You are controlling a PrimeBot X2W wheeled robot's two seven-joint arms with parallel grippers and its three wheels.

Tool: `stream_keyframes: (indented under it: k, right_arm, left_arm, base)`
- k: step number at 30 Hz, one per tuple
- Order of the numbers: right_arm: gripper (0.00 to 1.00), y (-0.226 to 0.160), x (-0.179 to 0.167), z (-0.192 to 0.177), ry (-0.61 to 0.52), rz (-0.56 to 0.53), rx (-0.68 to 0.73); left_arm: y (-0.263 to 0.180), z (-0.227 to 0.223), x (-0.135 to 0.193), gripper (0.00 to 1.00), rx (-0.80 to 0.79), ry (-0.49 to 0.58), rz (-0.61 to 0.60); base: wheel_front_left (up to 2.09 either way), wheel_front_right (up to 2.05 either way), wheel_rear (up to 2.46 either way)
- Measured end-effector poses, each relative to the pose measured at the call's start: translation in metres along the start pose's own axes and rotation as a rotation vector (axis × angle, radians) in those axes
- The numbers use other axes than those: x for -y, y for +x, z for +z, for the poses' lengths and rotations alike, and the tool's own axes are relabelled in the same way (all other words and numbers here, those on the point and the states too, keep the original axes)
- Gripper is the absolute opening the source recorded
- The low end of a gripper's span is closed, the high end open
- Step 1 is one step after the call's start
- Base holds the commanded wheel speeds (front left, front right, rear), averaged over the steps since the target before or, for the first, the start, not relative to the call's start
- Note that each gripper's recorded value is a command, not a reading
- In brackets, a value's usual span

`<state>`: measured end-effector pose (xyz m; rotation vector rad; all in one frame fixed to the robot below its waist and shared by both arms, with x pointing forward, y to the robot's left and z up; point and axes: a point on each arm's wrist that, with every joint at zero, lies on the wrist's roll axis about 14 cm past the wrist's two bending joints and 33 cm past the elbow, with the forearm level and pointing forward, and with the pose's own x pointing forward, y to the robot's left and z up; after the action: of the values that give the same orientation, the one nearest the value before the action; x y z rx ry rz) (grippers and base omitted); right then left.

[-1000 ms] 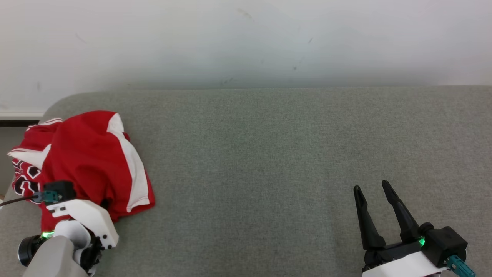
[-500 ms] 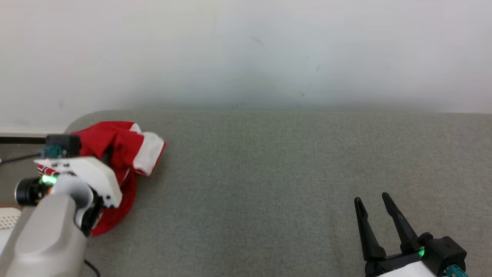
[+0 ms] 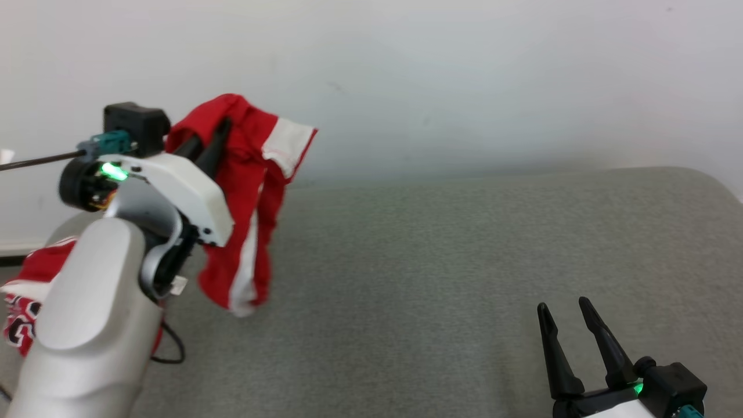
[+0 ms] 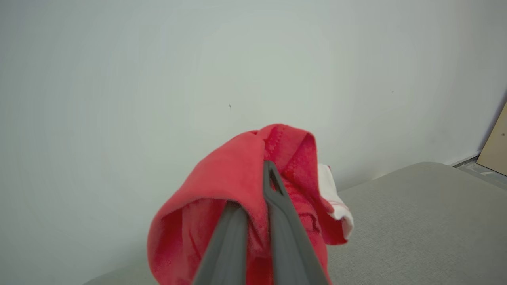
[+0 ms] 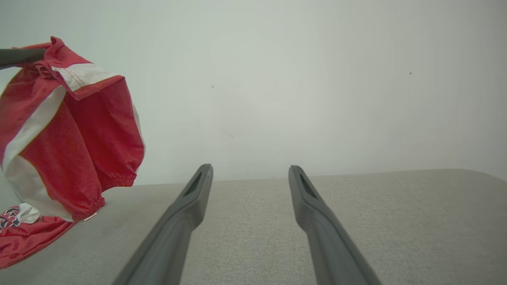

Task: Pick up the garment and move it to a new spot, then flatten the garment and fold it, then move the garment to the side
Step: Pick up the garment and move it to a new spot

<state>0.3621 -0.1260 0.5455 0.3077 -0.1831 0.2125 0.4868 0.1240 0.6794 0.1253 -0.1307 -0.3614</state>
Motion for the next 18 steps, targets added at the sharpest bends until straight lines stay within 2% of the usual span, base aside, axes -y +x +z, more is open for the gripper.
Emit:
stream_keyframes:
  k: [5,9,12,15,18]
  right_arm:
    - [1.00,-0.013,0.019,0.010,-0.012,-0.066,0.024]
    - [1.00,-0.026,0.037,0.017,-0.024,-0.127,0.044]
    - [1.00,-0.035,0.049,0.022,-0.033,-0.172,0.055]
    - [1.00,-0.043,0.058,0.024,-0.040,-0.207,0.059]
    - [1.00,-0.048,0.066,0.024,-0.044,-0.237,0.056]
  left_arm:
    - [0.016,0.030,0.069,0.00,0.080,-0.016,-0.173]
    - [0.023,0.056,0.127,0.00,0.152,-0.105,-0.319]
    - [0.026,0.065,0.156,0.00,0.181,-0.166,-0.388]
    - [0.027,0.045,0.176,0.00,0.145,-0.258,-0.424]
    - [0.025,-0.001,0.182,0.00,0.068,-0.299,-0.418]
  base:
    - [0.00,0.00,0.00]
    - [0.00,0.00,0.00]
    - [0.00,0.00,0.00]
    - [0.00,0.00,0.00]
    - [0.00,0.00,0.00]
